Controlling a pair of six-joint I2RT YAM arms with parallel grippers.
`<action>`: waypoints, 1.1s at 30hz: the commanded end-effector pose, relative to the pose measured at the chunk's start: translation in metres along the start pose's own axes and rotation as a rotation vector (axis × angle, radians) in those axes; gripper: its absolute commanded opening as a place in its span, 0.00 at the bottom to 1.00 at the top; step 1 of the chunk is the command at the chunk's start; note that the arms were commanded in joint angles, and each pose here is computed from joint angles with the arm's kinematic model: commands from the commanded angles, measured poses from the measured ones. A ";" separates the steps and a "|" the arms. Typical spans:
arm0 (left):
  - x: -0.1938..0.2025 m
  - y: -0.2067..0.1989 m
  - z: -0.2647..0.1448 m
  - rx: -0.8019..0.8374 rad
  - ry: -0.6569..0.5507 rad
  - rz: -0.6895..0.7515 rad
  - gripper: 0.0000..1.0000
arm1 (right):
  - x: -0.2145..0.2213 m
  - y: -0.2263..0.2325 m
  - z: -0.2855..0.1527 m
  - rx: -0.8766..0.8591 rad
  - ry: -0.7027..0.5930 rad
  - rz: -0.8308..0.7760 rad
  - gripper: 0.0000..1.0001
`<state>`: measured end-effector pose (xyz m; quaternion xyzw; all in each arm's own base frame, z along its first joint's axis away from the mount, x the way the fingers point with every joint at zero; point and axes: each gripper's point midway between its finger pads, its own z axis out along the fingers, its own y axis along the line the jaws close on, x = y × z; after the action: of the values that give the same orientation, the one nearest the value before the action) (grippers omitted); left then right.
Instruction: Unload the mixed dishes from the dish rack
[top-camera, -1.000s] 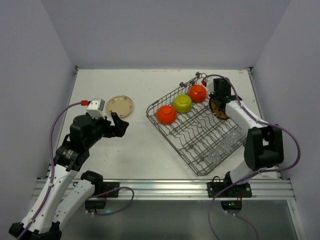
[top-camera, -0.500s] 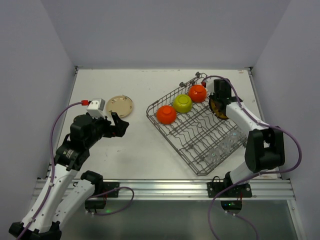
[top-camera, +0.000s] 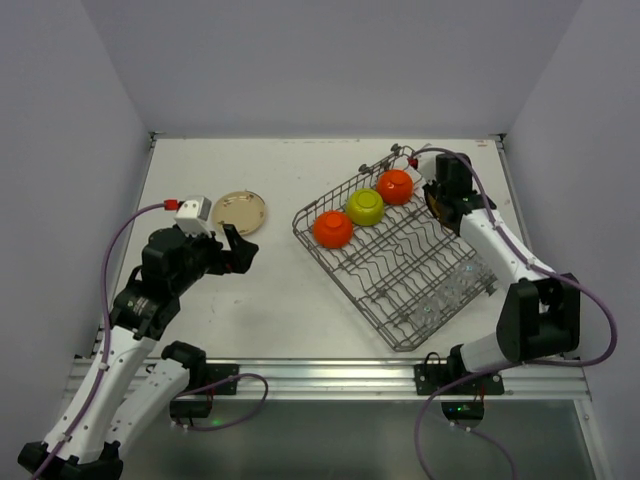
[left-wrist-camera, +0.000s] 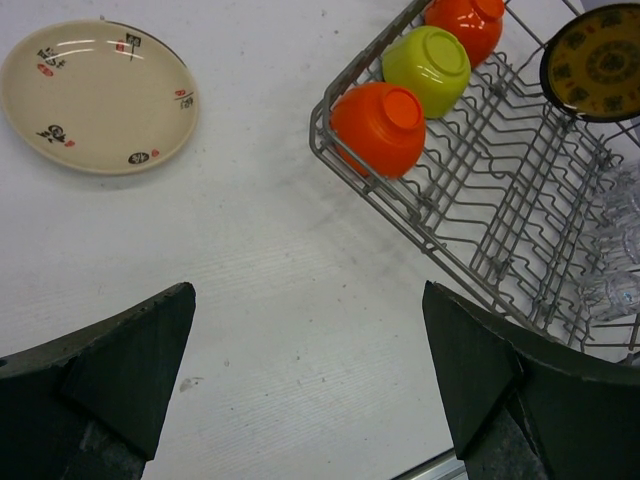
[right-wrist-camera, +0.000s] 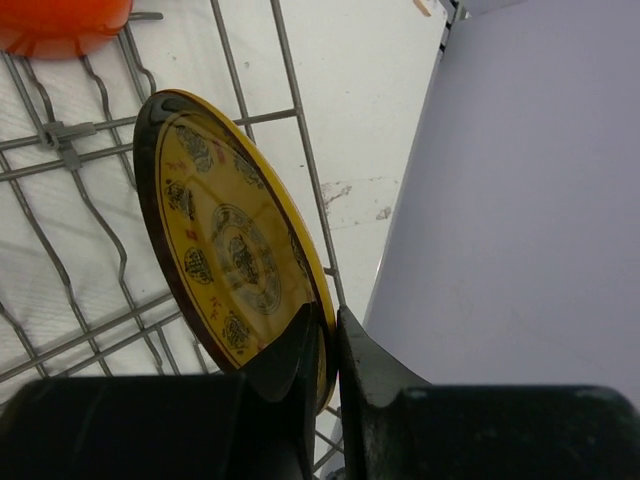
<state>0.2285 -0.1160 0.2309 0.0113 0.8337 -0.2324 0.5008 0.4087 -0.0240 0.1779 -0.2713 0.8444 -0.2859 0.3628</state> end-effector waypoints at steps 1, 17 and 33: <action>-0.003 -0.001 0.000 0.003 -0.008 0.022 1.00 | -0.016 -0.044 -0.026 0.123 -0.039 0.014 0.00; -0.022 -0.067 -0.024 0.359 -0.054 0.080 1.00 | -0.106 0.009 -0.161 -0.507 -0.459 0.775 0.00; -0.057 -0.129 0.009 0.686 -0.071 -0.046 0.91 | -0.144 0.151 -0.280 -1.490 -0.664 0.975 0.00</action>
<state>0.2326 -0.2172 0.2936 0.1355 0.7271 -0.4928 0.4583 0.2520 0.2440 0.2411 -0.0720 0.7637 0.5277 0.3648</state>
